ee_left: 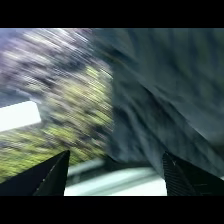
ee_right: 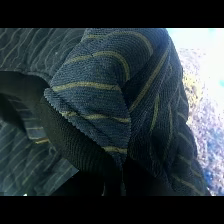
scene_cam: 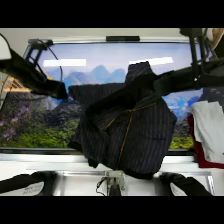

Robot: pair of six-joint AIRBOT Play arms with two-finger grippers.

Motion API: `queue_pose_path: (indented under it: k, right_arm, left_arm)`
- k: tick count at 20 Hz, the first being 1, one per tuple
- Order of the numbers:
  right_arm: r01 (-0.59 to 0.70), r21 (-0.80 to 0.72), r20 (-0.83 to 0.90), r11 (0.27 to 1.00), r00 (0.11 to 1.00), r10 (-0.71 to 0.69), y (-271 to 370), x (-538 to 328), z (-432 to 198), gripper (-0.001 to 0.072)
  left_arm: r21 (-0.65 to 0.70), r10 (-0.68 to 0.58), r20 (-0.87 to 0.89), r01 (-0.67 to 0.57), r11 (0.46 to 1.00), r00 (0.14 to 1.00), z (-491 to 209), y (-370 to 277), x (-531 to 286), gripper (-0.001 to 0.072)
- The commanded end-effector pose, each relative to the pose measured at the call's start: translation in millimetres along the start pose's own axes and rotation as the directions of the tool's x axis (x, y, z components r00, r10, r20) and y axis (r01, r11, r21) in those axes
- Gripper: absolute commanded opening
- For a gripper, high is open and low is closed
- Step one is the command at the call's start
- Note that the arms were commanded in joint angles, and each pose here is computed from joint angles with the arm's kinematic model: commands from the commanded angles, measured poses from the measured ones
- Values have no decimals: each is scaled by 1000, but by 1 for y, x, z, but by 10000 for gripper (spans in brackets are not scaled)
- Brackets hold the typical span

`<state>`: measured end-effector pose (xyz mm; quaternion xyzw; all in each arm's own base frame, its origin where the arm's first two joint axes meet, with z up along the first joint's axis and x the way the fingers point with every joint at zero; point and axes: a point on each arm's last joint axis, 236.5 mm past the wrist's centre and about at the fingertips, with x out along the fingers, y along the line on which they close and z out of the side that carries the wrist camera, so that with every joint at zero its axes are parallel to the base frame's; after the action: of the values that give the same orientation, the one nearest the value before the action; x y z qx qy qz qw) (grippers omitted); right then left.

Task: Fold the shirts.

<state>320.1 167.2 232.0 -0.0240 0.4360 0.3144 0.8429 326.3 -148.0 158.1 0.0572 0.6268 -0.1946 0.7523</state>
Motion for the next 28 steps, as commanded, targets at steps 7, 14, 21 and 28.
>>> queue_pose_path:
  k: [7,14,21,28]
  right_arm:
    - [-21,24,-31,999,999,21,0,9,-3,95]
    - [-21,25,-34,999,999,21,0,9,-4,95]
    - [285,16,464,959,847,-259,-66,-27,114,95]
    - [253,132,959,958,213,-189,-37,-206,234,95]
  left_arm:
    - [51,-140,-4,140,989,990,-42,-97,111,720]
    - [-88,-122,195,141,986,973,8,-89,162,446]
    - [5,-136,686,183,983,715,148,-64,-35,59]
    - [235,-238,971,127,964,7,145,-87,-361,58]
